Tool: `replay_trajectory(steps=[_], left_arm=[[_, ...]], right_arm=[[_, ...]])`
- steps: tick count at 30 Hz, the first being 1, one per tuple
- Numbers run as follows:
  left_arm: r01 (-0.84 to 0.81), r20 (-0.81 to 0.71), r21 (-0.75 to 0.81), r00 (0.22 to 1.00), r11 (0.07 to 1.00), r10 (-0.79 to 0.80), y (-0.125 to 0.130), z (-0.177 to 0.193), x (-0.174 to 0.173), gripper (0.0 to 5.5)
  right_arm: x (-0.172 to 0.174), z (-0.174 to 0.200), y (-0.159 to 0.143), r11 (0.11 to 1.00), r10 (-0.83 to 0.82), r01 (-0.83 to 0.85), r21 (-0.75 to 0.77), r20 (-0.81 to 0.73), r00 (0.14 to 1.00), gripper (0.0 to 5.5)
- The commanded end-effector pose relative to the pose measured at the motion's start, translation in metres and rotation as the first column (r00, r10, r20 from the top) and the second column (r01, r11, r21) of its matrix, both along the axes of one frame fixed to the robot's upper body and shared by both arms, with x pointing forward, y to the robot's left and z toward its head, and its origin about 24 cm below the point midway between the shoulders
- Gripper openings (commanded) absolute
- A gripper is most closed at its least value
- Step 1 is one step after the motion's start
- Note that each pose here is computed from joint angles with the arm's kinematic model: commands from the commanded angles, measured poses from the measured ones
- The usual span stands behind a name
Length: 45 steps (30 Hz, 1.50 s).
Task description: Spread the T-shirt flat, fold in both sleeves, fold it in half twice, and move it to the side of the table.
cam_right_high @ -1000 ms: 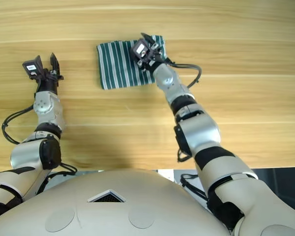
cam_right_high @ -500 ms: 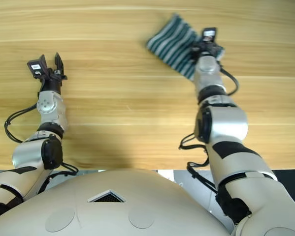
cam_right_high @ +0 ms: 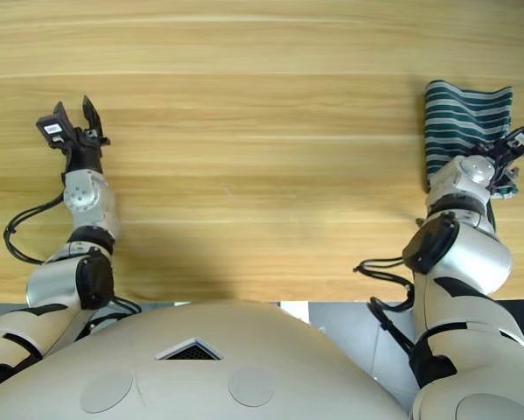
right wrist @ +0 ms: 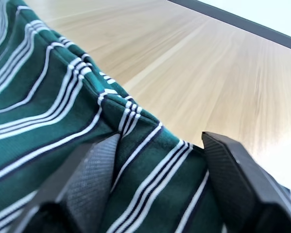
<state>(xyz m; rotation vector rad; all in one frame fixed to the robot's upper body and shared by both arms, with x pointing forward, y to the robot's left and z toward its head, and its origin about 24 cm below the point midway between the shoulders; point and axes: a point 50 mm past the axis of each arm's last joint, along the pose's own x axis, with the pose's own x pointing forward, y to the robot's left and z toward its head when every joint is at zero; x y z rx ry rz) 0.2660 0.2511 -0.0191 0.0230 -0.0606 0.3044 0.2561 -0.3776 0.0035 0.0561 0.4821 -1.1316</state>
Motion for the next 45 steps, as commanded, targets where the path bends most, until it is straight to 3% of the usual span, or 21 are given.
replay_trajectory(steps=[1,5,8,10,13,17,19,21,23,25,27,36,45], left_arm=[[-0.072,-0.081,0.020,0.994,0.997,0.073,0.008,-0.020,-0.026,2.63],[-0.101,-0.038,0.041,0.994,0.994,0.103,0.011,-0.017,-0.032,2.63],[-0.109,0.008,0.049,0.994,0.993,0.109,0.011,-0.014,-0.035,2.63],[-0.096,0.042,0.074,0.995,0.993,0.093,0.007,-0.011,-0.039,2.63],[-0.042,0.125,0.072,0.992,0.997,0.032,-0.010,-0.002,-0.048,2.63],[0.010,0.171,-0.035,0.985,0.999,-0.004,-0.041,0.010,-0.063,2.63],[0.055,0.167,-0.002,0.984,0.998,-0.054,-0.065,0.017,-0.067,2.63],[0.138,0.151,0.084,0.977,0.987,-0.150,-0.091,0.021,-0.068,2.63],[0.209,0.093,0.137,0.970,0.968,-0.223,-0.112,0.012,-0.068,2.63],[0.244,0.033,0.153,0.967,0.958,-0.252,-0.118,0.001,-0.065,2.63],[0.269,-0.008,0.162,0.963,0.950,-0.271,-0.115,-0.006,-0.061,2.63],[0.197,-0.024,0.088,0.980,0.977,-0.195,-0.092,-0.013,-0.044,3.95],[0.179,0.011,0.097,0.983,0.979,-0.181,-0.085,-0.008,-0.029,4.00]], right_arm=[[-0.003,-0.019,0.016,0.998,0.006,-0.005,0.064,-0.007,1.000,3.04],[0.028,0.017,0.017,0.992,0.097,-0.087,-0.088,0.122,0.988,3.04],[0.067,0.058,0.039,0.953,0.261,-0.204,-0.225,0.264,0.929,3.04],[0.094,0.075,0.077,0.880,0.443,-0.343,-0.328,0.309,0.842,3.04],[0.110,0.073,0.160,0.706,0.704,-0.555,-0.439,0.353,0.616,3.04],[0.081,0.036,0.252,0.515,0.849,-0.752,-0.412,0.368,0.379,3.04],[0.055,0.021,0.284,0.390,0.909,-0.820,-0.419,0.321,0.268,3.04],[0.029,0.010,0.309,0.232,0.965,-0.851,-0.472,0.220,0.141,3.04],[0.016,-0.005,0.320,0.106,0.993,-0.868,-0.486,0.098,0.066,3.04],[0.014,-0.015,0.315,0.066,0.998,-0.876,-0.478,0.020,0.065,3.04],[0.017,-0.020,0.304,0.082,0.994,-0.876,-0.475,-0.021,0.105,3.04],[0.026,-0.022,0.279,0.128,0.981,-0.858,-0.498,-0.064,0.183,3.09],[0.032,-0.013,0.258,0.244,0.962,-0.824,-0.512,0.022,0.271,3.09]])
